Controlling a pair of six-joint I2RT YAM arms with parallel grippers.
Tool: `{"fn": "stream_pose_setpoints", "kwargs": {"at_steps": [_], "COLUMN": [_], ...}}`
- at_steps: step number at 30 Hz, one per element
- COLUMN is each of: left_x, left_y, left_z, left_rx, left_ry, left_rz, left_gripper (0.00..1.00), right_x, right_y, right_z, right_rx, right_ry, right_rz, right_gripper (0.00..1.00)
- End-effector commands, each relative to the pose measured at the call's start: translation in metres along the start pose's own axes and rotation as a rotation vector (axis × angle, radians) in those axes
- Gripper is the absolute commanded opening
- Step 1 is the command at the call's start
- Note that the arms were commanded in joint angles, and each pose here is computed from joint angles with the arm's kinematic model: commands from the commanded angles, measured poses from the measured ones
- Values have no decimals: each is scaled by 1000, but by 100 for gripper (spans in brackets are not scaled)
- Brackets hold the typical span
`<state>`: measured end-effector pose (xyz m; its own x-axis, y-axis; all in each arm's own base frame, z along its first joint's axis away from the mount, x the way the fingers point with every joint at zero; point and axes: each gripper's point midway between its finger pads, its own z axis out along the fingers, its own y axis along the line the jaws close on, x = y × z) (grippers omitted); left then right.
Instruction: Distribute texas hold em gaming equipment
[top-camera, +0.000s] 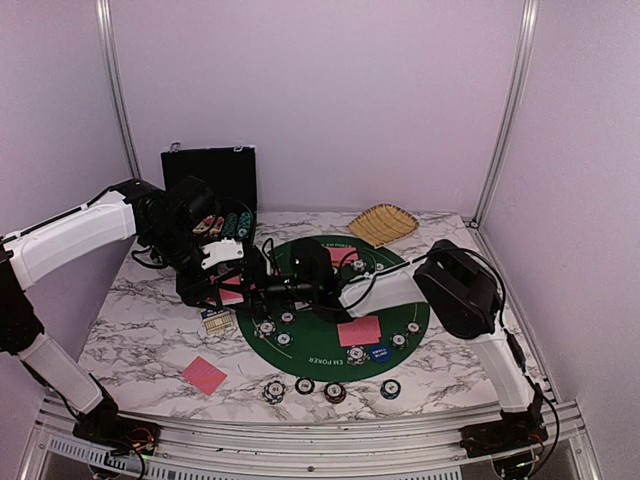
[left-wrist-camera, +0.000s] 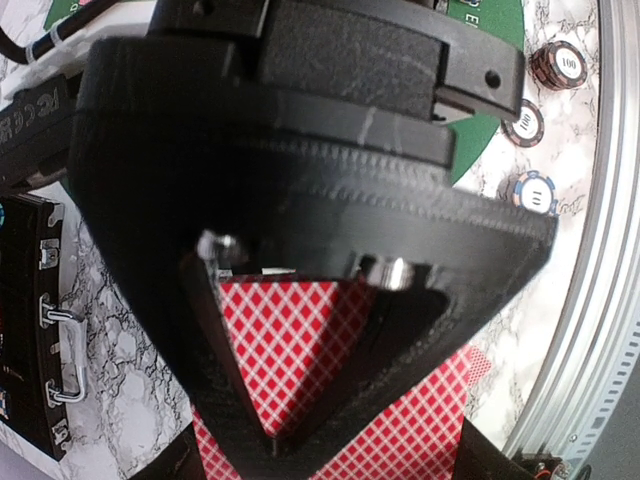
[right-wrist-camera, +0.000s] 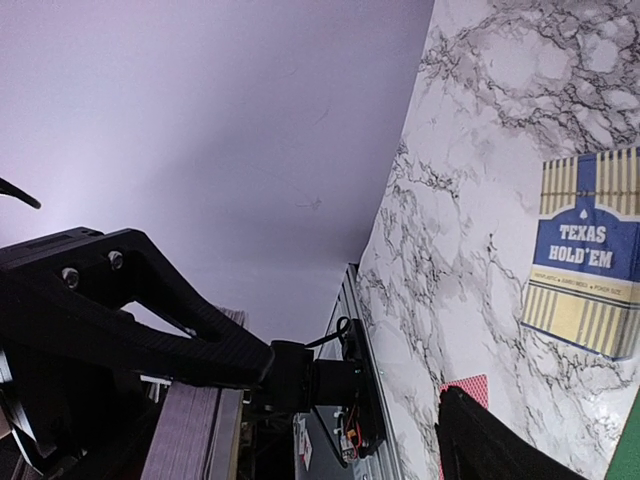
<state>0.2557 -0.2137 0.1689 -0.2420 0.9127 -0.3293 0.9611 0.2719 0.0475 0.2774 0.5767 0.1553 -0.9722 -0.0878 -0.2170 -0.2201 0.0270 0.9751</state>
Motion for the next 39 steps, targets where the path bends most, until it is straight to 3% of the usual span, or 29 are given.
{"fn": "stream_pose_setpoints", "kwargs": {"at_steps": [1, 8, 13, 26, 39], "left_x": [-6, -7, -6, -5, -4], "left_y": [-2, -1, -2, -2, -1], "left_z": [-13, -13, -12, -11, -9], "left_rx": [-10, -8, -8, -5, -4], "left_ry": [-40, -41, -37, -34, -26], "left_rz": [8, 8, 7, 4, 1], "left_gripper": [0, 0, 0, 0, 0], "right_x": [-6, -6, -5, -7, -4], "right_y": [-10, -5, 13, 45, 59], "right_z": [-18, -30, -33, -46, -55], "right_rx": [66, 82, 50, 32, 21], "right_ry": [-21, -19, -10, -8, 1], "right_rz": [-6, -30, -57, -121, -142], "right_gripper": [81, 76, 61, 45, 18]}}
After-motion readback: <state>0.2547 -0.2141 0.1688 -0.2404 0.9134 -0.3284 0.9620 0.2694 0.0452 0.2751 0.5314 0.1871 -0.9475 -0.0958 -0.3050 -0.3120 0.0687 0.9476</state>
